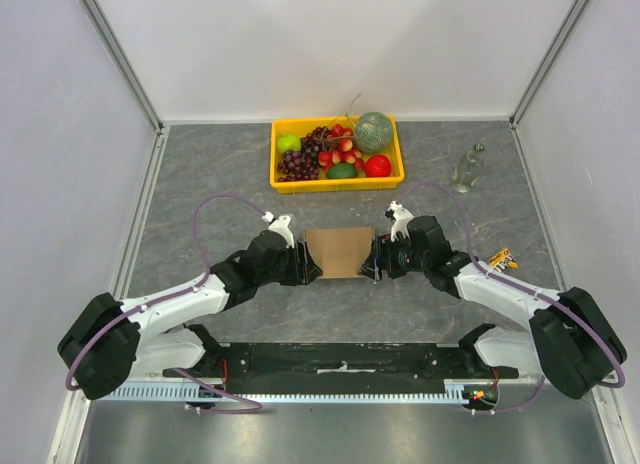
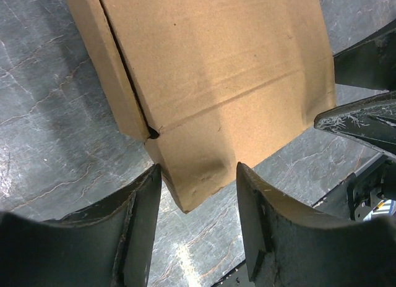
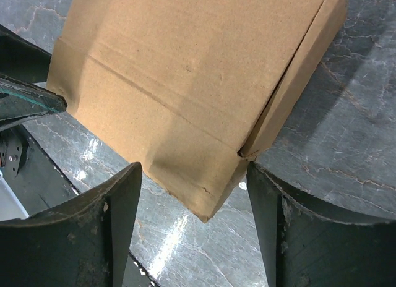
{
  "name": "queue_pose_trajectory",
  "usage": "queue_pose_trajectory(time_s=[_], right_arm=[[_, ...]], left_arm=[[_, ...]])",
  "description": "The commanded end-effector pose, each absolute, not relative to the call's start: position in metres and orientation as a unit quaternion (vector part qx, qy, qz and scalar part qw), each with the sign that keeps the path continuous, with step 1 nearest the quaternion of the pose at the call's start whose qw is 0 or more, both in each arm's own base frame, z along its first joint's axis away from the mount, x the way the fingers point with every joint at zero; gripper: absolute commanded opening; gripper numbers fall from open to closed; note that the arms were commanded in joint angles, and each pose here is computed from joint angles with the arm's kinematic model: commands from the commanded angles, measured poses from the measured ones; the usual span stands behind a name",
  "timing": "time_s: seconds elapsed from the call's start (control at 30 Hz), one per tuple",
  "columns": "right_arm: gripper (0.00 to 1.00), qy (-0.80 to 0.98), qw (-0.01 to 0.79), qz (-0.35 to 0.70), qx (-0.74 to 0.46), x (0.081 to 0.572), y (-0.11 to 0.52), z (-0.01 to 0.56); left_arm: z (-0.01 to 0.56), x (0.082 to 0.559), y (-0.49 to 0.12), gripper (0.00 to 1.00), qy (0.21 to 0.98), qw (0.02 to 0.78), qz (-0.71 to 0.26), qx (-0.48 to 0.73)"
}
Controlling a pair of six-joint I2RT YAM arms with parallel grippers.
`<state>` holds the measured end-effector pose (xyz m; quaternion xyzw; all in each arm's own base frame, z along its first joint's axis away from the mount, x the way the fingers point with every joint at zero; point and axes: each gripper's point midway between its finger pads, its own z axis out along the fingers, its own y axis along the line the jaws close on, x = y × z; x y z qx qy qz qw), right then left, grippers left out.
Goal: Fold the paper box
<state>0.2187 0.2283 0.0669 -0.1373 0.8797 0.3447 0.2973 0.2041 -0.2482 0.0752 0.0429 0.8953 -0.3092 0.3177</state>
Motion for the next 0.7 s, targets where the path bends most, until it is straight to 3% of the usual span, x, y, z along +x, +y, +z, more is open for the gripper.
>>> queue_pose_trajectory(time_s=[0.0, 0.67], right_arm=[[0.75, 0.869, 0.299, 0.368, -0.141, 0.220, 0.238, 0.076], [0.65, 0.881, 0.303, 0.336, -0.140, 0.224, 0.227, 0.062]], left_arm=[[0.097, 0.208, -0.263, 0.57, 0.874, 0.335, -0.347, 0.051], [0.084, 0.209, -0.256, 0.57, 0.884, 0.332, -0.325, 0.049]])
